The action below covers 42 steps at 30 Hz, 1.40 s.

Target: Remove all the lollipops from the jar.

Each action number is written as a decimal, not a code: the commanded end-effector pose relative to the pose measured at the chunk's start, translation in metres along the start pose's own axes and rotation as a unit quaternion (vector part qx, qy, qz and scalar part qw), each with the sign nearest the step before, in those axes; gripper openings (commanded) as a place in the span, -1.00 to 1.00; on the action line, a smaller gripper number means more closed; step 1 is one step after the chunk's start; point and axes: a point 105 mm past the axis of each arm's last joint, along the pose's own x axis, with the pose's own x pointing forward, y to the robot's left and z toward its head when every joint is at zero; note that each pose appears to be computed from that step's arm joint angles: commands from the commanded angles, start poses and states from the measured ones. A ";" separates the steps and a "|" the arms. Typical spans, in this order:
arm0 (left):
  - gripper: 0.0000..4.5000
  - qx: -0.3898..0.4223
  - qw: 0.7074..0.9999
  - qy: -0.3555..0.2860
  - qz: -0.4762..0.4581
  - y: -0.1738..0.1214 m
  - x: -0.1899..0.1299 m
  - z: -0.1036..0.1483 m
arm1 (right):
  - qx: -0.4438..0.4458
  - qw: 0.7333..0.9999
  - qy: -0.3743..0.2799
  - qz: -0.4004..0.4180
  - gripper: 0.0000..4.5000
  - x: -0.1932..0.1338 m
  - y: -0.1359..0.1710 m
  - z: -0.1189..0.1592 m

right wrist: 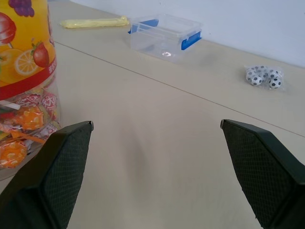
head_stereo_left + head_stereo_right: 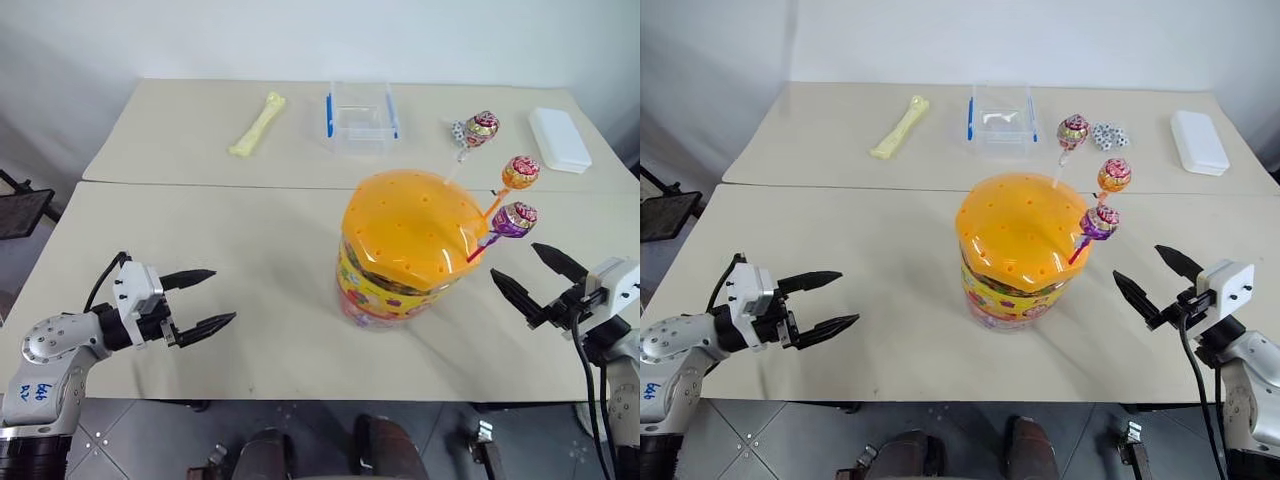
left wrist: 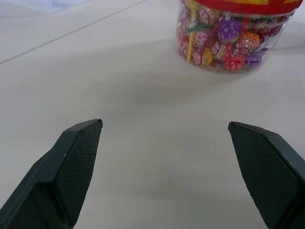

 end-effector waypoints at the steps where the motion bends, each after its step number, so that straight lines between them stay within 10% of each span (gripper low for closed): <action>1: 1.00 -0.014 0.999 -0.025 -0.037 -0.003 0.004 0.012 | -0.005 0.999 -0.043 -0.002 0.99 -0.013 -0.004 0.025; 12: 1.00 -0.080 0.965 -0.196 -0.156 0.019 0.016 0.096 | 0.032 0.983 -0.180 0.028 0.99 -0.076 0.030 0.132; 30: 1.00 -0.097 0.919 -0.257 -0.282 0.003 0.043 0.128 | 0.108 0.969 -0.107 0.196 0.99 -0.041 0.096 0.122; 42: 1.00 -0.100 0.914 -0.273 -0.282 -0.006 0.048 0.130 | 0.123 0.967 -0.145 0.170 0.99 -0.010 0.066 0.131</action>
